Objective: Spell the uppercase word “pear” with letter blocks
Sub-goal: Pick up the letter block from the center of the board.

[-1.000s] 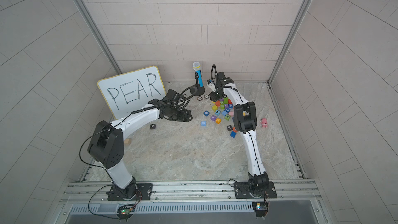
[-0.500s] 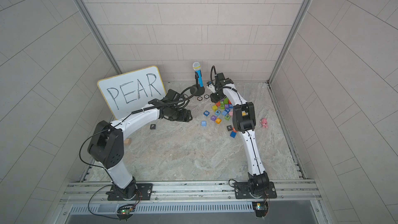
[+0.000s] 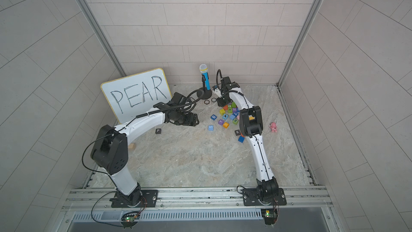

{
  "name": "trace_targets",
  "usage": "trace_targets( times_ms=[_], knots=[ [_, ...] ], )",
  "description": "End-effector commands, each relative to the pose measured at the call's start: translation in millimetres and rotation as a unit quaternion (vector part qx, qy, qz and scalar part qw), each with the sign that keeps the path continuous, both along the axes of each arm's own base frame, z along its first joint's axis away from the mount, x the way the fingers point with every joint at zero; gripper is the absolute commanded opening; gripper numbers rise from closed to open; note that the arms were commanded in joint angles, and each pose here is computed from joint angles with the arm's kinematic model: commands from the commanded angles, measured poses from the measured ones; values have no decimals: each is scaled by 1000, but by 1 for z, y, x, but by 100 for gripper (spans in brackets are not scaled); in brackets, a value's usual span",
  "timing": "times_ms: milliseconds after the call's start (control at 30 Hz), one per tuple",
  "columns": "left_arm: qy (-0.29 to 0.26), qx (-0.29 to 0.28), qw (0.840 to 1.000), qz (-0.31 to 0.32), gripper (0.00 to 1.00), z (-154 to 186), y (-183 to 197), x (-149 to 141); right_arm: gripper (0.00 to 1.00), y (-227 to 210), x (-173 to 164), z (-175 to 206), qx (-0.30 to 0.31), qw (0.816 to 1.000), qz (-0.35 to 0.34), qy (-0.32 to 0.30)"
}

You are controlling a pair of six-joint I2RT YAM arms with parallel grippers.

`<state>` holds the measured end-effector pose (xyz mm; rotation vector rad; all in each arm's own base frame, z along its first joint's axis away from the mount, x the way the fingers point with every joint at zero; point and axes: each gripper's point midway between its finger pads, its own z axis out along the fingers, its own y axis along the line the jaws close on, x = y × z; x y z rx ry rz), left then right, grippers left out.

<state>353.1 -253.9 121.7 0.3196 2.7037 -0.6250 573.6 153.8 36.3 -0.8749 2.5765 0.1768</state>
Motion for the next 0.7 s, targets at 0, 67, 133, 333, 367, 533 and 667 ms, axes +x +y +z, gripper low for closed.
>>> trace_targets(
  times_ms=[0,67,133,333,367,533,667],
  knots=[
    [-12,9,1000,7,82,11,10,-1,28,7,-4,6,1,1000,10,1],
    [-4,10,1000,14,82,8,14,-1,27,6,-2,12,0,1000,6,-5],
    [6,5,1000,23,81,8,19,-3,26,7,-1,18,2,1000,3,-10],
    [22,-4,998,57,81,11,46,-9,22,9,-1,40,7,1000,1,-27],
    [29,-3,997,66,81,8,55,-11,22,9,-2,45,6,1000,-1,-30],
    [52,-15,992,118,81,7,99,-26,21,13,-10,71,12,999,2,-43],
    [60,-25,987,148,81,12,121,-40,20,27,-27,87,14,999,17,-50]
  ],
)
